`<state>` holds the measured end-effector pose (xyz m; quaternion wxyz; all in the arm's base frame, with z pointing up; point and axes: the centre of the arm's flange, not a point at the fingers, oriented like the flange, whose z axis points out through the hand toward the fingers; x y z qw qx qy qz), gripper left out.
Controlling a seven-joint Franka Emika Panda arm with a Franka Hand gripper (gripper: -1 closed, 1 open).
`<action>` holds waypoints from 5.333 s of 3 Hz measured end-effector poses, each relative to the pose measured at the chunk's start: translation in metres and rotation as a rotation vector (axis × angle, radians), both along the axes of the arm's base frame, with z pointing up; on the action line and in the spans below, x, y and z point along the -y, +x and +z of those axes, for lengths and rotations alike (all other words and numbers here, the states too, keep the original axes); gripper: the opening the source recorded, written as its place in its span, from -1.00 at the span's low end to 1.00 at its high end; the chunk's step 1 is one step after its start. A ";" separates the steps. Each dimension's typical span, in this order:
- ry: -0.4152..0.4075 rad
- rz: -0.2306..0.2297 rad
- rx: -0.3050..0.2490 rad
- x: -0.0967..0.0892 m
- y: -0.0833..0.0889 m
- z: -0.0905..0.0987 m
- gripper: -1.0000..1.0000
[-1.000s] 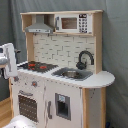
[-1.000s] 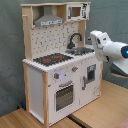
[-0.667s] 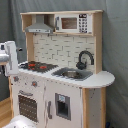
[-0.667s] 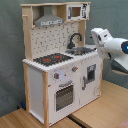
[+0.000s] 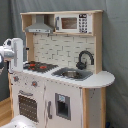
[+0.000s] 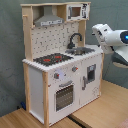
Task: Play with the kitchen
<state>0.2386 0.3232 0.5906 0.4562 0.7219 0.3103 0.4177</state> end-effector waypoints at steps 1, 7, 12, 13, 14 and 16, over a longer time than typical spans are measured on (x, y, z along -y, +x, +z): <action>0.005 -0.021 -0.091 0.011 0.020 0.005 1.00; 0.074 0.017 -0.645 0.063 0.149 -0.023 1.00; 0.137 0.115 -1.007 0.105 0.228 -0.016 1.00; 0.124 0.124 -1.063 0.113 0.239 -0.019 1.00; 0.102 0.129 -1.110 0.123 0.252 -0.026 1.00; 0.050 0.135 -1.183 0.138 0.275 -0.036 1.00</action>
